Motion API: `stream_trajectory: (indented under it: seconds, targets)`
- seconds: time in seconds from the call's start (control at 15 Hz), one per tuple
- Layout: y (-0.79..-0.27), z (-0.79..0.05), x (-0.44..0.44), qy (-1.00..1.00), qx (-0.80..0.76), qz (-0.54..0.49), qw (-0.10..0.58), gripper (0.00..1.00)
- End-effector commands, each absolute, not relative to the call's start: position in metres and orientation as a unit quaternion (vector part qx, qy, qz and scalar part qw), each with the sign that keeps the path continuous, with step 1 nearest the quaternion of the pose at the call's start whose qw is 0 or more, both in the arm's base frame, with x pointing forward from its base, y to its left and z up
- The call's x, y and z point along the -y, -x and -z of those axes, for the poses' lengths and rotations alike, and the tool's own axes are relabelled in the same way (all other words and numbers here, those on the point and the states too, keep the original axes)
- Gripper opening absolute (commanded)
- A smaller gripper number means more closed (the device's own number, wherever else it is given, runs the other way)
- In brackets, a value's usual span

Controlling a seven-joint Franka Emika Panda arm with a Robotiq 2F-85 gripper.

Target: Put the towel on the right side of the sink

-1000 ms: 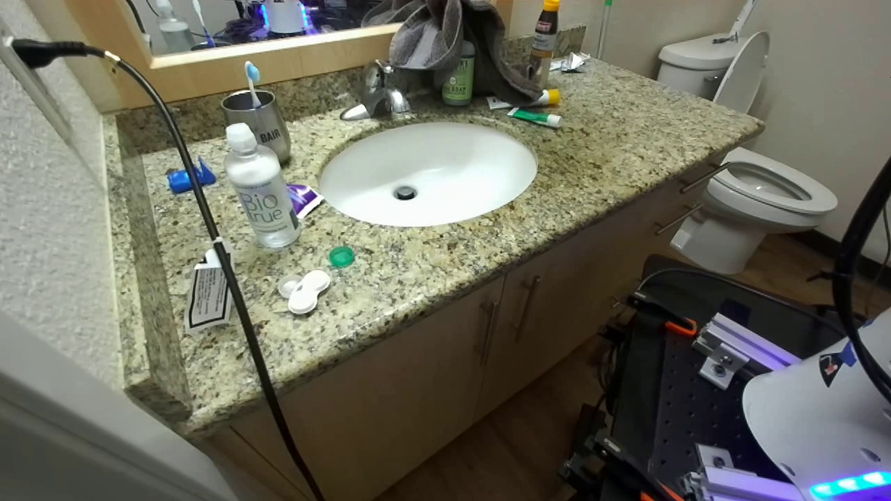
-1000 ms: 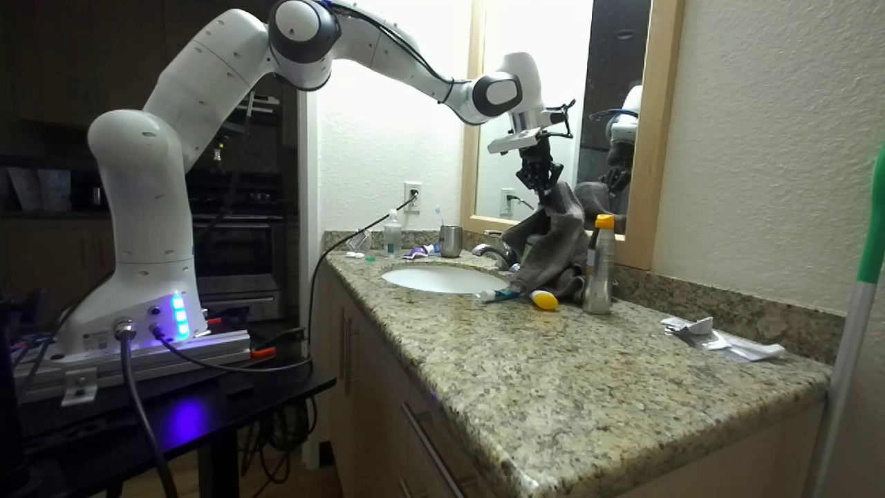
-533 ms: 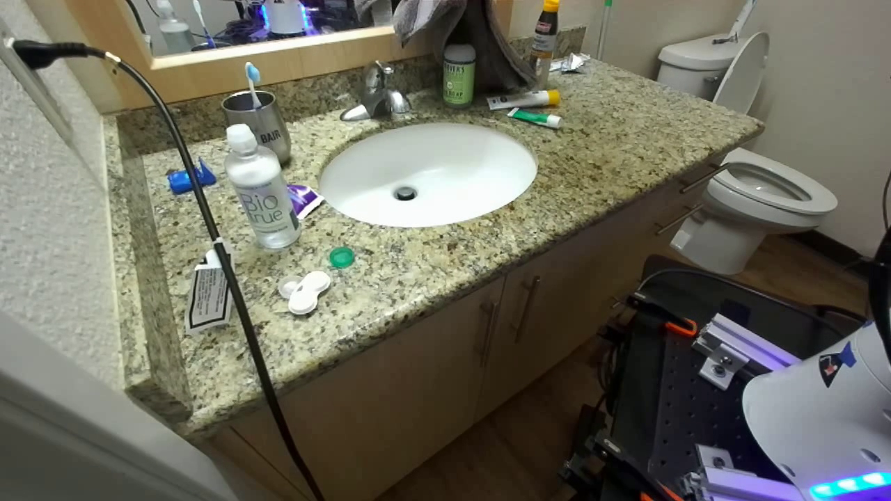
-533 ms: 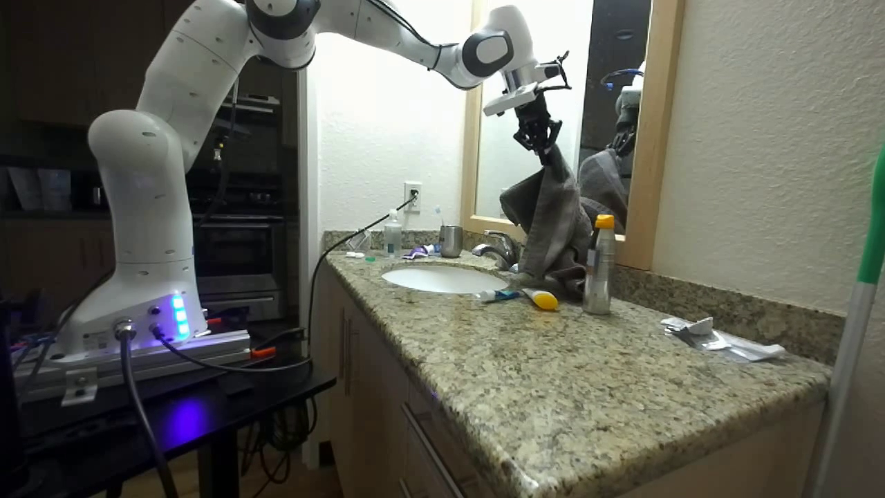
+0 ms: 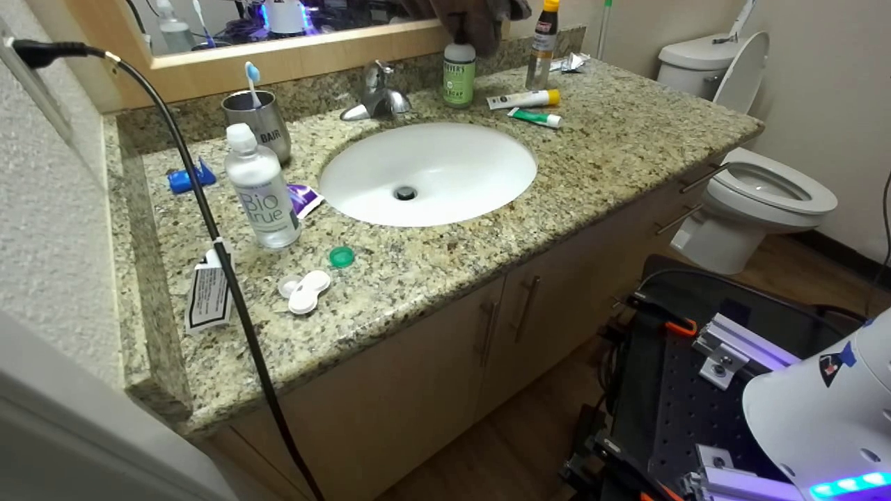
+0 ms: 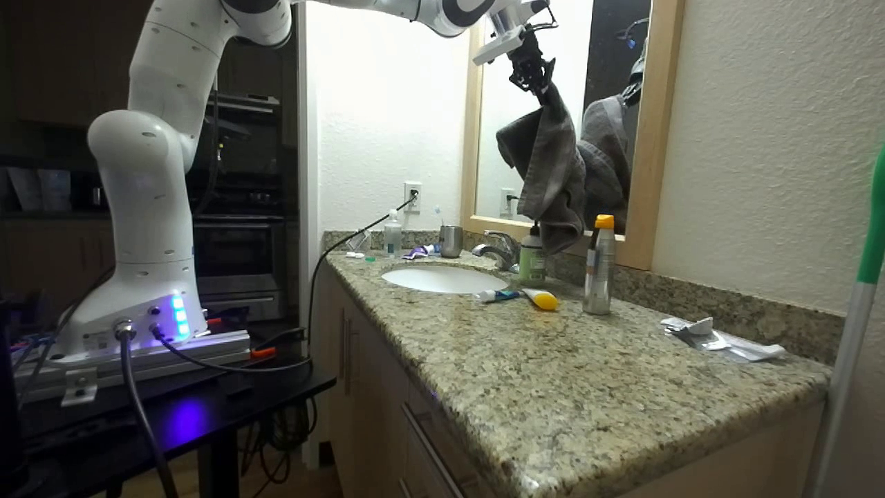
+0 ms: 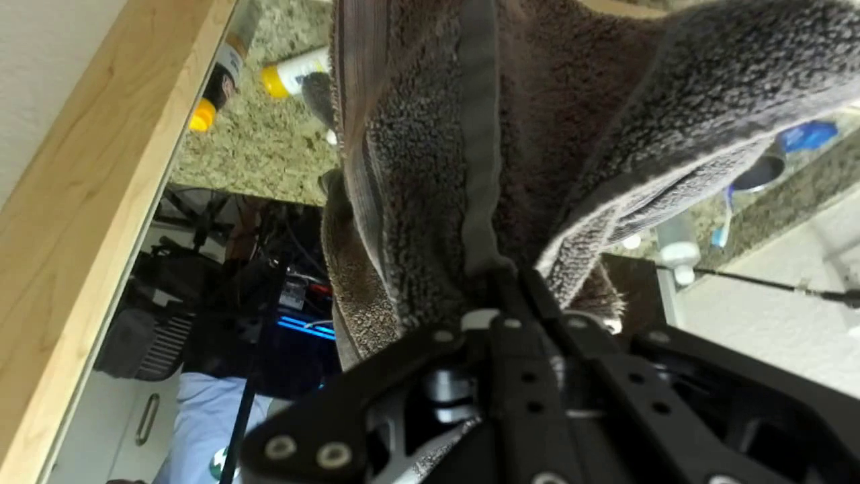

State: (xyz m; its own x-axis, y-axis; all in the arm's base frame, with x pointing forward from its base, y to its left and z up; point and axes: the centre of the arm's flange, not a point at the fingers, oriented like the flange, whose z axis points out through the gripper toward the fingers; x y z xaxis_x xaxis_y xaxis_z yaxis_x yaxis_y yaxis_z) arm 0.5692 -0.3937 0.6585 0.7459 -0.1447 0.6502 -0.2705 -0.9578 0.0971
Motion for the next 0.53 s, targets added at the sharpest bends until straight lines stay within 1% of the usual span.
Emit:
stream_trajectory:
  seconds: [0.0,0.2,0.47]
  targets:
    - [-0.543,-0.687,0.388,-0.902,0.152,-0.393,0.091,0.01]
    - [-0.543,-0.700,0.383,-0.883,0.192,-0.412,0.113,0.01]
    - [-0.545,-0.706,0.396,-0.858,0.271,-0.422,0.114,0.01]
